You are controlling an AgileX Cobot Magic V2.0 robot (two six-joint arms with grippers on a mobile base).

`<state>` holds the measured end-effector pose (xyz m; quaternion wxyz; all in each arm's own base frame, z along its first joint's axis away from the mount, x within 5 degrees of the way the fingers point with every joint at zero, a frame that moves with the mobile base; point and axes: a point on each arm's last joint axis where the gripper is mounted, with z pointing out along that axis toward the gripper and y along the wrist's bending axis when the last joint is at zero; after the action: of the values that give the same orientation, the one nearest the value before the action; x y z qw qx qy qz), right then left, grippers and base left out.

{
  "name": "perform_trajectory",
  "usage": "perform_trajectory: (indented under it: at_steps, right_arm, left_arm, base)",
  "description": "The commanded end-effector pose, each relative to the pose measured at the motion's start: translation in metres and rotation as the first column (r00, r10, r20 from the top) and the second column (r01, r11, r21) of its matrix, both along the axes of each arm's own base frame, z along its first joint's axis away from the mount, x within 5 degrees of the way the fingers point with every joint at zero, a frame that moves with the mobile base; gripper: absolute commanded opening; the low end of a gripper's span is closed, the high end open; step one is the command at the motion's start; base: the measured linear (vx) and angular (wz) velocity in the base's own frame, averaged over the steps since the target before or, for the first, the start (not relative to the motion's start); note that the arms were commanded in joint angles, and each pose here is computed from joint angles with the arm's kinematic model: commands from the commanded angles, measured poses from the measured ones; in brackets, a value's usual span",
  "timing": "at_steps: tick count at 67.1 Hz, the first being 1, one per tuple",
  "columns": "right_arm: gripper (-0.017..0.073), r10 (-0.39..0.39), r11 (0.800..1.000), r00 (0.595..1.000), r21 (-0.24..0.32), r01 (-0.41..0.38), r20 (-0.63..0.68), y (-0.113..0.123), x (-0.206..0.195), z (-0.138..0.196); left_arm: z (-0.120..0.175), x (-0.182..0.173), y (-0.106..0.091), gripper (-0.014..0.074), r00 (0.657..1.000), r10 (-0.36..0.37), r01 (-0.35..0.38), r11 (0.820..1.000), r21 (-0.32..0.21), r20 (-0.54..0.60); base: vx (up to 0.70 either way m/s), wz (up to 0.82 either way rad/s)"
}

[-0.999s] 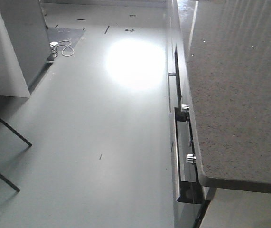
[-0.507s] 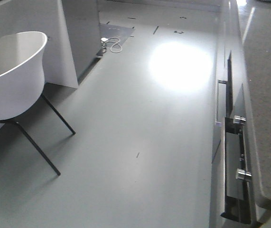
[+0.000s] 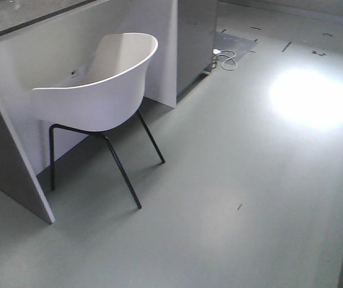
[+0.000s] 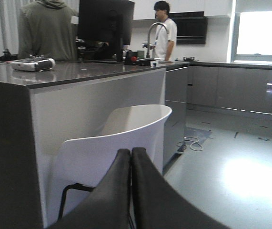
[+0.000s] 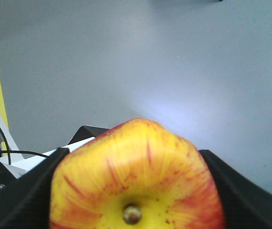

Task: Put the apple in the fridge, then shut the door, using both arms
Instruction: 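Drive the base away from the counter holding the apple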

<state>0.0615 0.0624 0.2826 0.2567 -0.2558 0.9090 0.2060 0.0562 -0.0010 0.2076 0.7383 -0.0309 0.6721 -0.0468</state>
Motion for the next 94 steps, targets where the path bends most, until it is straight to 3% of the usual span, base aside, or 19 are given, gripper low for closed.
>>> perform_trajectory:
  at_steps: [1, 94]
  right_arm:
    - [0.0185, -0.003, 0.999, 0.999, 0.049, 0.0, 0.053, 0.003, 0.0028, 0.0112]
    - [0.0185, -0.003, 0.999, 0.999, 0.049, 0.0, 0.053, 0.003, 0.0028, 0.0112]
  left_arm:
    - [0.0132, -0.0033, 0.0003, -0.0006, 0.994, 0.0, 0.001, 1.0, -0.015, 0.105]
    - [0.0132, -0.0033, 0.0003, -0.0006, 0.994, 0.0, 0.001, 1.0, -0.015, 0.105]
  base:
    - [0.03, 0.53]
    - [0.06, 0.46]
